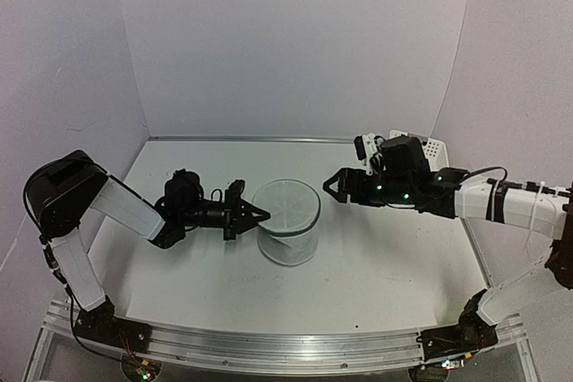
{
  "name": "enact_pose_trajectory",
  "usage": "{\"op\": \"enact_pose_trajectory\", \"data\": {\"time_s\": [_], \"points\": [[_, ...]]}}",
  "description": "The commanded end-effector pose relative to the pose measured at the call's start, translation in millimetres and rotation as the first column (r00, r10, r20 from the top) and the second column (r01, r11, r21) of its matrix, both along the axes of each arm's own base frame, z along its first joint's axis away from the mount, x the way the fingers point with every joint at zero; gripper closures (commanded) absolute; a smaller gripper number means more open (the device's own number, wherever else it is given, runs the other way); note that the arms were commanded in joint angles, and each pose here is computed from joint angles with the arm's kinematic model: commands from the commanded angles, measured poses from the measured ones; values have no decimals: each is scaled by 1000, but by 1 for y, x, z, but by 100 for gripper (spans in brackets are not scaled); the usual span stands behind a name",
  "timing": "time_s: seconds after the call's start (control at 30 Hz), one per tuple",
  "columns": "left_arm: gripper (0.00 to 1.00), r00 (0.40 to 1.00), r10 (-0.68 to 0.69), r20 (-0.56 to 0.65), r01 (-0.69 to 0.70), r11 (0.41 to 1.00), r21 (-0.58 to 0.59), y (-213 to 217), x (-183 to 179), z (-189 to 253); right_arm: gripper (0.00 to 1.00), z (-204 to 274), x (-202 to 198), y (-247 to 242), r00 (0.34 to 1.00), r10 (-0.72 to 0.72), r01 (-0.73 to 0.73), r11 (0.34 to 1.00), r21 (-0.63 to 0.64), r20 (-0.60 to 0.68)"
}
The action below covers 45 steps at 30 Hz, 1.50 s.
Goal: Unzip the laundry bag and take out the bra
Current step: Pass from the left arm to the right
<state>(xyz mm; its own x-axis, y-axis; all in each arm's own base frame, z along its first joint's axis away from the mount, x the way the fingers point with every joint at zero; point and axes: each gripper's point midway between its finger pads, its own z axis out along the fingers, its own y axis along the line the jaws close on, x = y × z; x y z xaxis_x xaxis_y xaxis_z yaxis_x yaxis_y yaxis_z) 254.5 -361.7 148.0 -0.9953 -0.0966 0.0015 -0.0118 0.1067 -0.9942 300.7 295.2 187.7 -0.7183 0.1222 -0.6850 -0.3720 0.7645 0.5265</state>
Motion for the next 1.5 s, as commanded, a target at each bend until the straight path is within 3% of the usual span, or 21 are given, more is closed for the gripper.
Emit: {"op": "enact_pose_trajectory", "data": {"time_s": [0.0, 0.4, 0.6, 0.97, 1.3, 1.47], "points": [[100, 983, -127, 132, 129, 992, -7, -8, -10, 18, 18, 24, -11, 2, 974, 223, -214, 967, -141, 51], [100, 951, -261, 165, 226, 953, 204, 7, -39, -14, 13, 33, -5, 35, 863, 506, -493, 845, -204, 10], [100, 922, -332, 201, 235, 889, 393, 16, -47, -22, 11, 39, -1, 63, 784, 620, -611, 773, -168, 2], [100, 794, -529, 299, 298, 768, 567, 4, -70, 0, 11, 31, -5, 105, 606, 795, -792, 602, -101, -10], [100, 726, -601, 334, 298, 713, 635, 6, -70, 6, 15, -9, -48, 108, 448, 891, -893, 445, -60, -67], [100, 703, -619, 349, 302, 705, 641, 4, -70, 10, 23, -19, -67, 107, 402, 912, -916, 401, -22, -81]]}}
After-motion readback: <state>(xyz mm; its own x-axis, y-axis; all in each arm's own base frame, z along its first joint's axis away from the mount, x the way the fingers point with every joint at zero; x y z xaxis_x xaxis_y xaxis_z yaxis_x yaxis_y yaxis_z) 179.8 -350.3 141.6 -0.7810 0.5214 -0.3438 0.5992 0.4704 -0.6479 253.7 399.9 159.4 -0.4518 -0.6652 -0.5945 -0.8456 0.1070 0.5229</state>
